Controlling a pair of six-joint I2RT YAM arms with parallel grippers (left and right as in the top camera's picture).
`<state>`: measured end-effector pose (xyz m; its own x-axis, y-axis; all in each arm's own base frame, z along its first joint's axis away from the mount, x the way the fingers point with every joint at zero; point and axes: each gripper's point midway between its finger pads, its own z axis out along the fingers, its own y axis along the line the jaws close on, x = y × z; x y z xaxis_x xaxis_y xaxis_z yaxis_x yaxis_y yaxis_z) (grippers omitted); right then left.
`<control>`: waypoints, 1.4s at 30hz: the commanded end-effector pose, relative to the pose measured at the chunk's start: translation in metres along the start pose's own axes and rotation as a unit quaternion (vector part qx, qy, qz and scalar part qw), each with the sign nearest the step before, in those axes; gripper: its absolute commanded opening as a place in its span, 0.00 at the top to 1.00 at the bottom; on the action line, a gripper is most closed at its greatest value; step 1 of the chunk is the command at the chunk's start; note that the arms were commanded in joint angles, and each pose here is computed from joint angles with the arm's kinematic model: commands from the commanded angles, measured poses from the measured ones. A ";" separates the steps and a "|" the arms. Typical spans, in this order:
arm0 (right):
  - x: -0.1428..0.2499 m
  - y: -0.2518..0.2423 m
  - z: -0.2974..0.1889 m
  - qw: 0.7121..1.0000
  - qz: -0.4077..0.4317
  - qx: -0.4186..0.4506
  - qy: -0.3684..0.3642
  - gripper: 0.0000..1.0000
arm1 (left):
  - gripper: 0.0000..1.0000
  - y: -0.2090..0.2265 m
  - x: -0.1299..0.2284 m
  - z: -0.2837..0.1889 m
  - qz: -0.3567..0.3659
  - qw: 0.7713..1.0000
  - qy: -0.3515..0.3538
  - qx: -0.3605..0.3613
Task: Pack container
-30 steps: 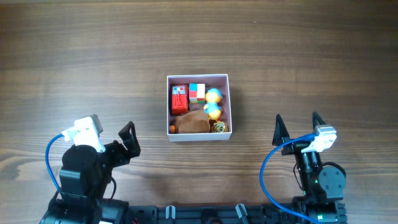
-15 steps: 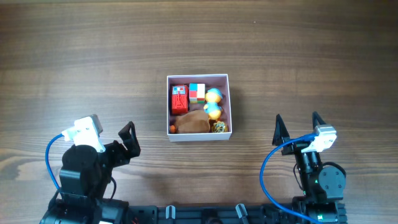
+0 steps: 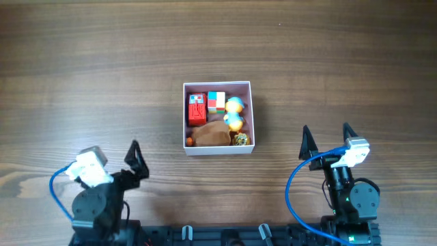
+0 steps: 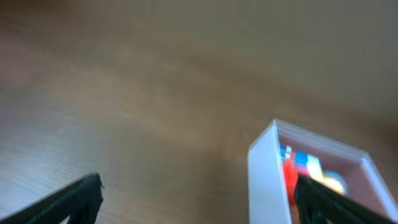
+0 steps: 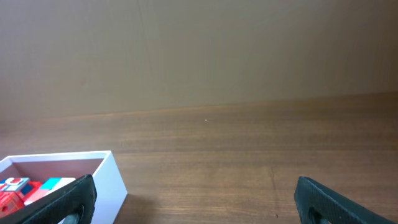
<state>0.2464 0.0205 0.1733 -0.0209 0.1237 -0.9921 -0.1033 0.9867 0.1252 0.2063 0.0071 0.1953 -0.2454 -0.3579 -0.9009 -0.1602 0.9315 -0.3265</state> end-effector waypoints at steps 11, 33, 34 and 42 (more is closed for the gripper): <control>-0.001 -0.001 0.000 1.000 -0.009 0.003 -0.002 0.00 | 0.00 -0.013 0.023 0.046 0.117 0.984 -0.112 0.072; -0.001 -0.001 0.000 1.000 -0.009 0.003 -0.002 0.00 | 0.00 -0.015 0.032 0.047 0.121 0.985 -0.094 0.084; -0.001 -0.001 0.000 1.000 -0.009 0.003 -0.002 0.00 | 0.00 -0.015 0.032 0.047 0.121 0.985 -0.094 0.084; -0.001 -0.001 0.000 1.000 -0.009 0.003 -0.002 0.00 | 0.00 -0.015 0.032 0.047 0.121 0.985 -0.094 0.084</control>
<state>0.2464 0.0205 0.1733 -0.0209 0.1240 -0.9921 -0.1033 0.9867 0.1256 0.2460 -0.0138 0.1593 -0.0757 -0.1405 -0.9872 0.0301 0.9892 -0.1431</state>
